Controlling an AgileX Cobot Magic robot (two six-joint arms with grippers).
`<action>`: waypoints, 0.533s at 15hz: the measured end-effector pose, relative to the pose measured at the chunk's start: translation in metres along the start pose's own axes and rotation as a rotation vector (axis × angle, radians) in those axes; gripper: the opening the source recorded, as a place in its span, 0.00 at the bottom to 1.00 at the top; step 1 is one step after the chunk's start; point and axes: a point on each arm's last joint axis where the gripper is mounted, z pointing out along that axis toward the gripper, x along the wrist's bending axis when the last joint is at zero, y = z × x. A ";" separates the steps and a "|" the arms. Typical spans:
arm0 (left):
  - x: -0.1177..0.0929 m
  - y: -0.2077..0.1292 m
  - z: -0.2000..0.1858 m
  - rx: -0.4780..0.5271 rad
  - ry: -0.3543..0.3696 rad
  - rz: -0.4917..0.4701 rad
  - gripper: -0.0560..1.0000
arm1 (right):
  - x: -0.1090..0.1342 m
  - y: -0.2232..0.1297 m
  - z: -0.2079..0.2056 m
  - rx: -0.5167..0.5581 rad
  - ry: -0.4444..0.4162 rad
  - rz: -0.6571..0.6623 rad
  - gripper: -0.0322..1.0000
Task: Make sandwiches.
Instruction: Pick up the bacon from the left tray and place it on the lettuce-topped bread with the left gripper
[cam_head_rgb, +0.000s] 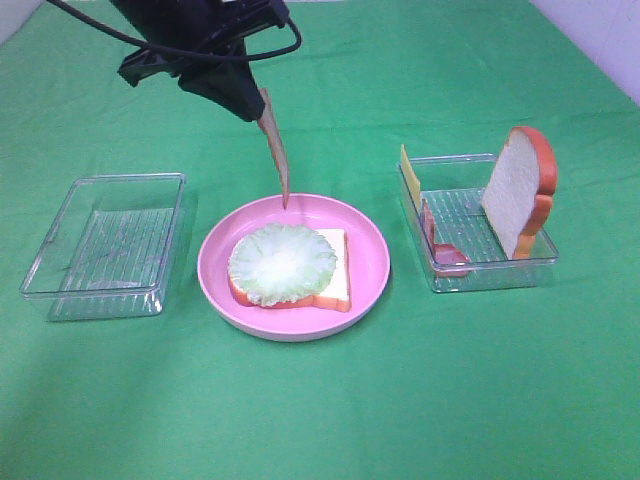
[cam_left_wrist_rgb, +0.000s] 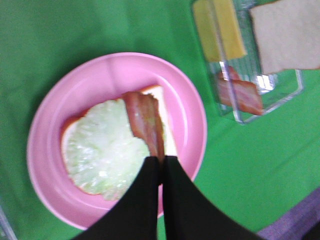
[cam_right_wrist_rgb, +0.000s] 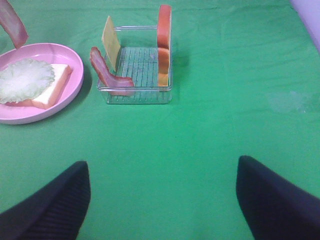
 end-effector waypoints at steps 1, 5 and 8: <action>-0.004 -0.001 0.001 0.004 -0.022 0.003 0.06 | 0.000 0.000 0.000 0.000 0.000 0.000 0.77; -0.033 -0.014 0.027 0.075 -0.089 0.078 0.06 | 0.000 0.000 0.000 0.000 0.000 0.000 0.77; -0.029 -0.023 0.060 0.155 -0.046 0.097 0.06 | 0.000 0.000 0.000 0.000 0.000 0.000 0.77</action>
